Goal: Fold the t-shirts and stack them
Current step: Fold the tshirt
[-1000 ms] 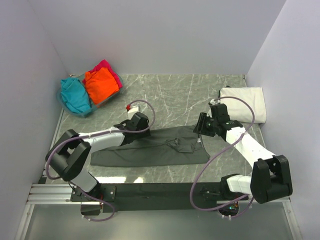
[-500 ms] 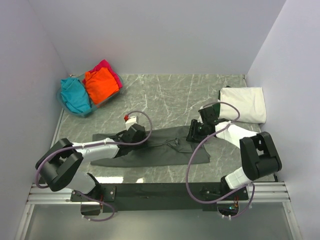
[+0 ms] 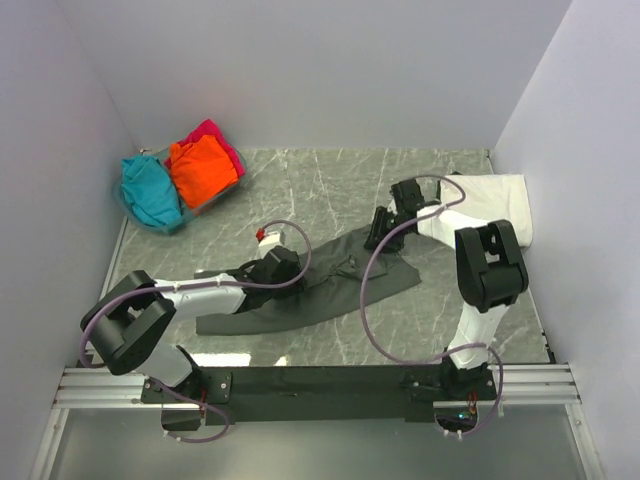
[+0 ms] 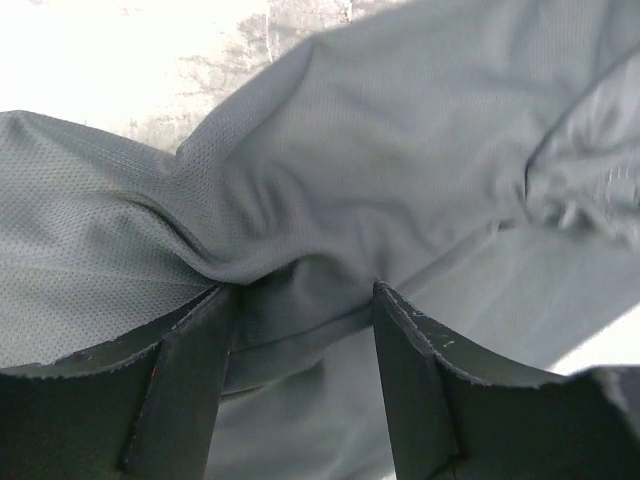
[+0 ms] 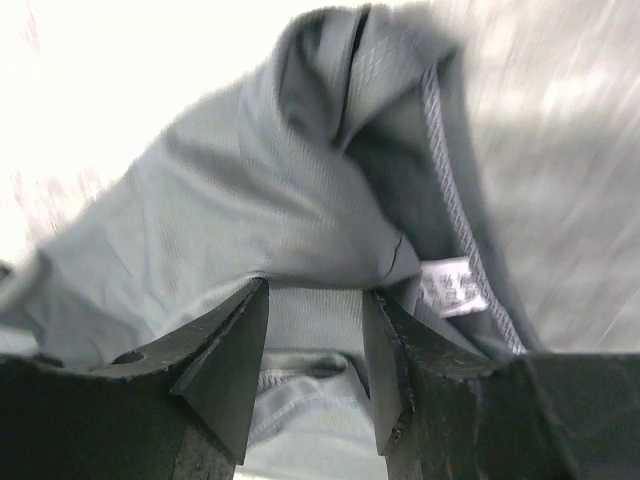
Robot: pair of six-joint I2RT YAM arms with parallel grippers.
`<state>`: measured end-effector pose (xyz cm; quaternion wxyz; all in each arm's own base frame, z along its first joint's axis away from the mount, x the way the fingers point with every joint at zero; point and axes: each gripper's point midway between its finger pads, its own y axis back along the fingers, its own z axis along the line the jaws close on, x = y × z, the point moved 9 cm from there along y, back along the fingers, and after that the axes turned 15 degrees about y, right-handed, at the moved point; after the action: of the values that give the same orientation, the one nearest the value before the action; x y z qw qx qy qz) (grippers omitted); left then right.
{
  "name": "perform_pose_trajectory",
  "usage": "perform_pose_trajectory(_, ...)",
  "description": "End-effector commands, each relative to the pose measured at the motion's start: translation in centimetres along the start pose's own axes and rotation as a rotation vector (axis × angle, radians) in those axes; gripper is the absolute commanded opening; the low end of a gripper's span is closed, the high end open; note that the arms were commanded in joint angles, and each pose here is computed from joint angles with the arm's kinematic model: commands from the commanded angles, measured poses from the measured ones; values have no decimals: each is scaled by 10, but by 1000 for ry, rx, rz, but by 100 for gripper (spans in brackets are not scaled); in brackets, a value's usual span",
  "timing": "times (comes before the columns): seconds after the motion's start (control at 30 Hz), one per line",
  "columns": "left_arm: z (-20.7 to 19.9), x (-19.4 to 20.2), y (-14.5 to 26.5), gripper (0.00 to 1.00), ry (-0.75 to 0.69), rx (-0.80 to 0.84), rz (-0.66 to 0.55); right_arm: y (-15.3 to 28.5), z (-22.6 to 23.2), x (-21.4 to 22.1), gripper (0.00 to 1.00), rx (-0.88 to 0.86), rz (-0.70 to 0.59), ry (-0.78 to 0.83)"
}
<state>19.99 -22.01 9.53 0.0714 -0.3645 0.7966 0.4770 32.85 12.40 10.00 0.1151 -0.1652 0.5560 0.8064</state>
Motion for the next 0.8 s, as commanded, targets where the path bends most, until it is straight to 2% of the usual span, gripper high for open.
perform_pose_trajectory(0.0,-5,5,3,63,43,-5,47,-6,-14,-31,50,61,-21,15)
perform_pose_trajectory(0.13,-24,4,13,63,64,82,69,-14,-24,-65,50,108,-30,15)
perform_pose_trajectory(0.23,-42,1,26,63,69,144,71,-8,-21,-97,50,99,-89,38)
perform_pose_trajectory(0.27,-46,-1,30,63,73,164,69,-2,-15,-113,50,82,-132,66)
perform_pose_trajectory(0.4,-51,-9,48,64,97,211,36,17,3,-131,50,-14,-195,111)
perform_pose_trajectory(0.43,-49,-12,55,64,97,207,23,31,11,-136,50,-31,-248,132)
perform_pose_trajectory(0.53,-38,-21,59,68,84,148,-55,55,28,-125,51,-63,-295,183)
perform_pose_trajectory(0.57,-34,-22,58,69,80,127,-63,53,28,-110,51,-71,-269,184)
perform_pose_trajectory(0.6,-31,-23,56,69,69,113,-65,65,33,-106,51,-88,-289,196)
perform_pose_trajectory(0.77,-25,-19,40,69,47,81,-29,64,43,-56,51,-162,-223,231)
